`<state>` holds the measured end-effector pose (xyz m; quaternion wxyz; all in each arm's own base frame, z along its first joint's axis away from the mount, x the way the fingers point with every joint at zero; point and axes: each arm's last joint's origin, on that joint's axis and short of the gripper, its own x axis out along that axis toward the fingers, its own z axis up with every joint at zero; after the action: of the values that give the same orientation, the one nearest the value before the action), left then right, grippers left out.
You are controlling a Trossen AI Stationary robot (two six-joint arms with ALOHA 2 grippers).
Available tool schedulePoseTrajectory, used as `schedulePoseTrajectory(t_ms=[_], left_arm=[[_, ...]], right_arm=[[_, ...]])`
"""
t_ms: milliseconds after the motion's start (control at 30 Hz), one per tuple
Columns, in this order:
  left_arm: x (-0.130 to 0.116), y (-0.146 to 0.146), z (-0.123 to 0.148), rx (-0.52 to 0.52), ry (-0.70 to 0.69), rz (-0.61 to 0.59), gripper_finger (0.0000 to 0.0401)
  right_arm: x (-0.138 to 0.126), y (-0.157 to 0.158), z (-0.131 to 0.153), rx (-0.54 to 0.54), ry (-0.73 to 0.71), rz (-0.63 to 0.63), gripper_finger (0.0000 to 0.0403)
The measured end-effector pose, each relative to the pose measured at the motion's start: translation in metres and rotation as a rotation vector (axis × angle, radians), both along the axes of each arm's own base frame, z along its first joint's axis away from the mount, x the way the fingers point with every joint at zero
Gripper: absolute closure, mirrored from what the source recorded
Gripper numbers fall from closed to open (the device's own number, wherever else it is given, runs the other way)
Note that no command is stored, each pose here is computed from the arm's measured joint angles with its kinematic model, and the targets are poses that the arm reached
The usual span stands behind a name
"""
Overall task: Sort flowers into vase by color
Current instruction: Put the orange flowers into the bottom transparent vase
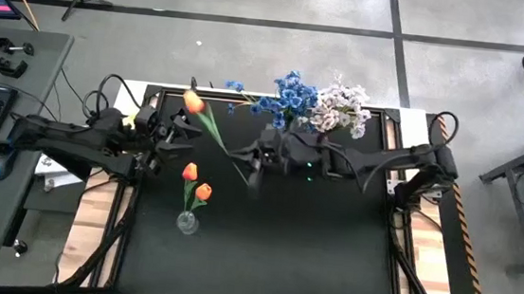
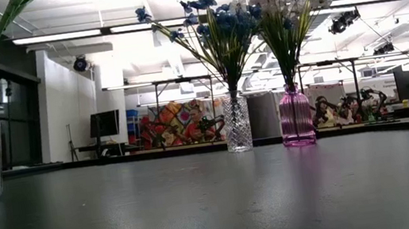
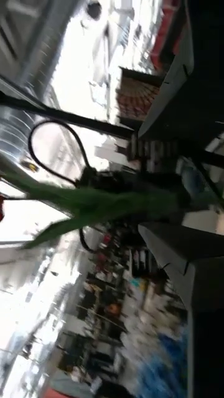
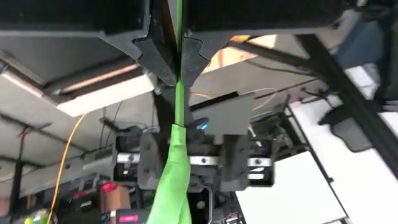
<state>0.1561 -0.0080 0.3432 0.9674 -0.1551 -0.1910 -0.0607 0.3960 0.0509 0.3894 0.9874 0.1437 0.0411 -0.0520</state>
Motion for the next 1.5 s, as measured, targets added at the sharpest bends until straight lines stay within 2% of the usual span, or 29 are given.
schedulePoseTrajectory(t_ms=[133, 267, 367, 800, 1000, 1333, 1500], left_arm=[[0.006, -0.001, 0.002, 0.000, -0.043, -0.010, 0.0185], [0.012, -0.001, 0.002, 0.000, -0.067, -0.010, 0.0184], [0.014, -0.001, 0.004, 0.002, -0.106, -0.003, 0.0184], [0.014, 0.000, 0.004, 0.082, -0.113, 0.085, 0.0192], [0.012, 0.001, 0.009, 0.103, -0.166, 0.104, 0.0243], [0.010, 0.001, 0.009, 0.143, -0.162, 0.128, 0.0386], [0.003, 0.002, 0.011, 0.161, -0.156, 0.154, 0.0396]], right_arm=[[0.018, -0.009, 0.012, -0.092, -0.019, -0.012, 0.0403], [0.031, -0.012, 0.015, -0.140, -0.001, 0.023, 0.0403], [0.038, -0.012, 0.010, -0.151, 0.031, 0.030, 0.0403], [0.037, -0.010, 0.008, -0.154, 0.061, 0.061, 0.0403], [0.037, -0.010, 0.004, -0.156, 0.102, 0.070, 0.0403], [0.037, -0.010, 0.003, -0.160, 0.110, 0.070, 0.0403], [0.029, -0.013, 0.013, -0.176, 0.095, -0.011, 0.0395]])
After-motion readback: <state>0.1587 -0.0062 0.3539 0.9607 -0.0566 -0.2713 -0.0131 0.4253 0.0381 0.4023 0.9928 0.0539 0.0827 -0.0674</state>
